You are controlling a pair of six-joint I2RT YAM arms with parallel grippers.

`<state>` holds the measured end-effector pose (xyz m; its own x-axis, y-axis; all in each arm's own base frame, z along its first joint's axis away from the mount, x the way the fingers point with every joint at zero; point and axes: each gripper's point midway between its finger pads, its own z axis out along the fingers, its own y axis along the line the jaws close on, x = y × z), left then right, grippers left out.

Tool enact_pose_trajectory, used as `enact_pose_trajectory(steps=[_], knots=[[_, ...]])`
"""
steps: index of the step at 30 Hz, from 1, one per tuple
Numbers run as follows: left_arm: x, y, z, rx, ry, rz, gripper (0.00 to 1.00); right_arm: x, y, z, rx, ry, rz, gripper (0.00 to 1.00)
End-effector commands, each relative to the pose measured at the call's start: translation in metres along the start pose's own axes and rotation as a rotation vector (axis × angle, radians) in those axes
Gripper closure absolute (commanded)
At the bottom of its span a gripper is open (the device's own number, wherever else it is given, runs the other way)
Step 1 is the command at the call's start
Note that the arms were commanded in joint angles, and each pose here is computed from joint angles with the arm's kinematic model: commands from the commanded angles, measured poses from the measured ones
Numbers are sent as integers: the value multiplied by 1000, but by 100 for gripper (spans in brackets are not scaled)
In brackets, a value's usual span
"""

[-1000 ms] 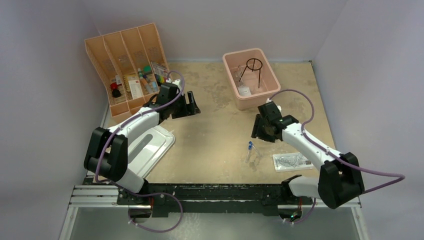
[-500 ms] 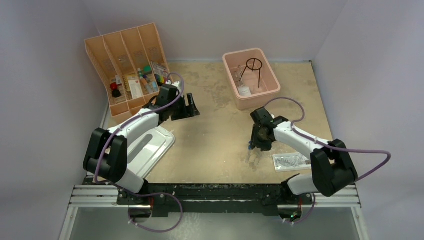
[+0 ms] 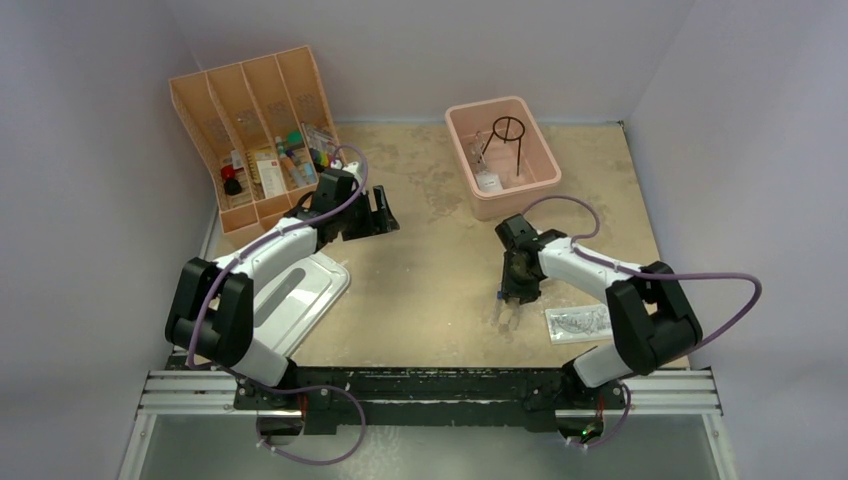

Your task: Organize the chemistry lab equipment

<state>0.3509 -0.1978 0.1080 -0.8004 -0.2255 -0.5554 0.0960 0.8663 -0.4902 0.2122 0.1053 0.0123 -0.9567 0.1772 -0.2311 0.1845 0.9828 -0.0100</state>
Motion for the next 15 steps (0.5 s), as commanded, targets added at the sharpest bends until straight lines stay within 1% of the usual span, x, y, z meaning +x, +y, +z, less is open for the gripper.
enact_pose_trajectory(steps=[1, 5, 10, 11, 15], knots=[[-19, -14, -9, 35, -74, 9, 26, -22, 1, 10, 42, -72, -41, 62], [-18, -14, -9, 36, -70, 10, 26, -31, 4, 16, 60, -84, -56, 61], [-17, -15, -10, 43, -66, 12, 26, -39, 13, 21, 24, -100, -85, 62], [-17, -16, -10, 47, -65, 12, 26, -38, 14, 22, 22, -97, -90, 63], [-18, -17, -12, 51, -68, 15, 26, -36, 10, 25, 41, -97, -87, 74]])
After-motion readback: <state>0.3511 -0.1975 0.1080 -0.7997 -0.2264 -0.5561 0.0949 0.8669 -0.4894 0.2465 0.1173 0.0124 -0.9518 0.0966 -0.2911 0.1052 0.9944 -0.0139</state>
